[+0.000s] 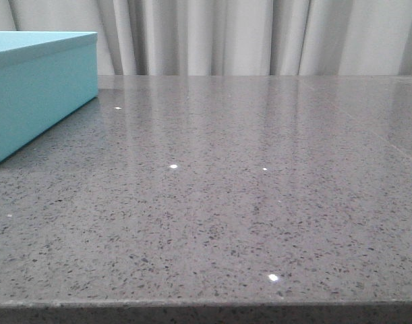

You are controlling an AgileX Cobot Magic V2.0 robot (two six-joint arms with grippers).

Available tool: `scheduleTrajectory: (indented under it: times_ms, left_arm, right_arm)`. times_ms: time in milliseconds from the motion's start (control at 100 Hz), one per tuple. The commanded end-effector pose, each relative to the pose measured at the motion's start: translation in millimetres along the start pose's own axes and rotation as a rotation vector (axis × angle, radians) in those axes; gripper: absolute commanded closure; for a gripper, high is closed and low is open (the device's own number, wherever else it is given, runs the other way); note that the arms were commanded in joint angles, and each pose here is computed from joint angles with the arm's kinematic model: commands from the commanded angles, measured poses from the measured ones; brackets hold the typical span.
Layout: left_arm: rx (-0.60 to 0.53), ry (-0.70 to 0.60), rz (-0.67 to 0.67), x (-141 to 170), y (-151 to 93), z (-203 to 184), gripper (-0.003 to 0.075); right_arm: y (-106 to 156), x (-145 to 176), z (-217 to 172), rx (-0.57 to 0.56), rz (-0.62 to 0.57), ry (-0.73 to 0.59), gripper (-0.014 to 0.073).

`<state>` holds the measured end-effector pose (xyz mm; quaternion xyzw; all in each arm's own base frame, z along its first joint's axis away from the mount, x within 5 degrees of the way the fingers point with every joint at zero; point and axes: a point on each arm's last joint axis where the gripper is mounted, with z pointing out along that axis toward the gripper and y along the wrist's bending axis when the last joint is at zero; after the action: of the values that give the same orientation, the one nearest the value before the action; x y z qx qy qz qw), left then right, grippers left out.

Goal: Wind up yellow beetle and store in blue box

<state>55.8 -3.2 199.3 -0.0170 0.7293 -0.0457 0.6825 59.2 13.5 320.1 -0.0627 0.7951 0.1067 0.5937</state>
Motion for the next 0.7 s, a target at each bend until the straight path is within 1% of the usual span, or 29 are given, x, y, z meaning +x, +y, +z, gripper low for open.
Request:
scheduleTrajectory:
  times_ms: [0, 690]
  left_arm:
    - [-0.004, -0.081, -0.012, -0.9, 0.9, -1.4, 0.0739]
    - [-0.004, -0.081, -0.012, -0.9, 0.9, -1.4, 0.0739]
  right_arm:
    - [1.4, -13.8, -2.8, -0.009, -0.025, -0.098, 0.0662]
    - [0.8, -13.3, -2.2, -0.002, -0.036, -0.096, 0.0662]
